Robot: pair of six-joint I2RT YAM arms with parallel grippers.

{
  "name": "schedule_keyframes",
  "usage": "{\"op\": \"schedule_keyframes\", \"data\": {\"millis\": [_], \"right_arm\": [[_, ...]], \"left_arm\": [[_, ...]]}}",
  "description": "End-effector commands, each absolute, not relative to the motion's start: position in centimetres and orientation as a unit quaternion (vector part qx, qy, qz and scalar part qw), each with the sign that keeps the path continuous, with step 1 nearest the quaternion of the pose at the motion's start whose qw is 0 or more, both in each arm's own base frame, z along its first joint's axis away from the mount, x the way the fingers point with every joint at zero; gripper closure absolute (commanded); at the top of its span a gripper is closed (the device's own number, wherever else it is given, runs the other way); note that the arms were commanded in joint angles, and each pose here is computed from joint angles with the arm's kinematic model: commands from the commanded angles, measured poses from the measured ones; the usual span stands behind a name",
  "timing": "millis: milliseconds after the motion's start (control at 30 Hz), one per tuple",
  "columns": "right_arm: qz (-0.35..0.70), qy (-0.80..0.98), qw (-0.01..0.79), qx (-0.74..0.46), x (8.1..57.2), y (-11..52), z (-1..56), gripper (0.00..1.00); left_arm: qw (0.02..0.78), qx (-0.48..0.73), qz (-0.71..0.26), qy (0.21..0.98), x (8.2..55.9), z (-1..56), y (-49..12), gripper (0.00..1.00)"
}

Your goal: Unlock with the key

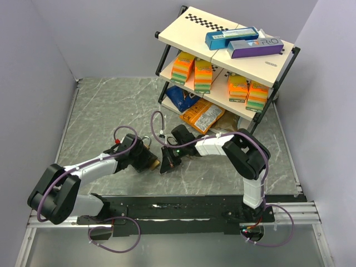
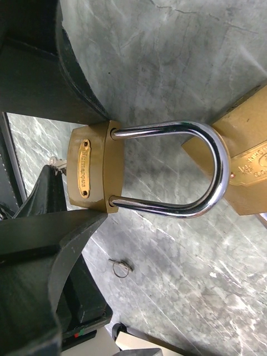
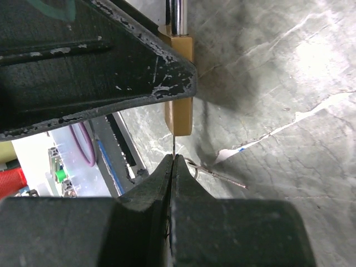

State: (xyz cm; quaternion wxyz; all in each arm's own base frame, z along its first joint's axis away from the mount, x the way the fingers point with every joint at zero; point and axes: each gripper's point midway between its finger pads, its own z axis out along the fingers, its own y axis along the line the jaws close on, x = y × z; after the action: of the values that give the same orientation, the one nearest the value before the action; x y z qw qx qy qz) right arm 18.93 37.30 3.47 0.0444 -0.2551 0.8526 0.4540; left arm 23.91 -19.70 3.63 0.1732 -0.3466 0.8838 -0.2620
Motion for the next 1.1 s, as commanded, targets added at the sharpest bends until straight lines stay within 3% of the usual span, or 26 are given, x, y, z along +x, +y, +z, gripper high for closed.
{"op": "schedule_keyframes", "data": {"millis": [0,1067], "right_arm": [[0.463,0.842,0.082,-0.264,20.2,37.7,4.7,1.0],[0.469,0.834,0.12,-0.263,21.2,37.2,6.1,1.0]], "left_arm": [[0.173,-0.354,-0.301,0.869,24.5,5.1,-21.0,0.99],[0.157,-0.356,-0.301,0.871,23.9,4.2,-21.2,0.99]]}}
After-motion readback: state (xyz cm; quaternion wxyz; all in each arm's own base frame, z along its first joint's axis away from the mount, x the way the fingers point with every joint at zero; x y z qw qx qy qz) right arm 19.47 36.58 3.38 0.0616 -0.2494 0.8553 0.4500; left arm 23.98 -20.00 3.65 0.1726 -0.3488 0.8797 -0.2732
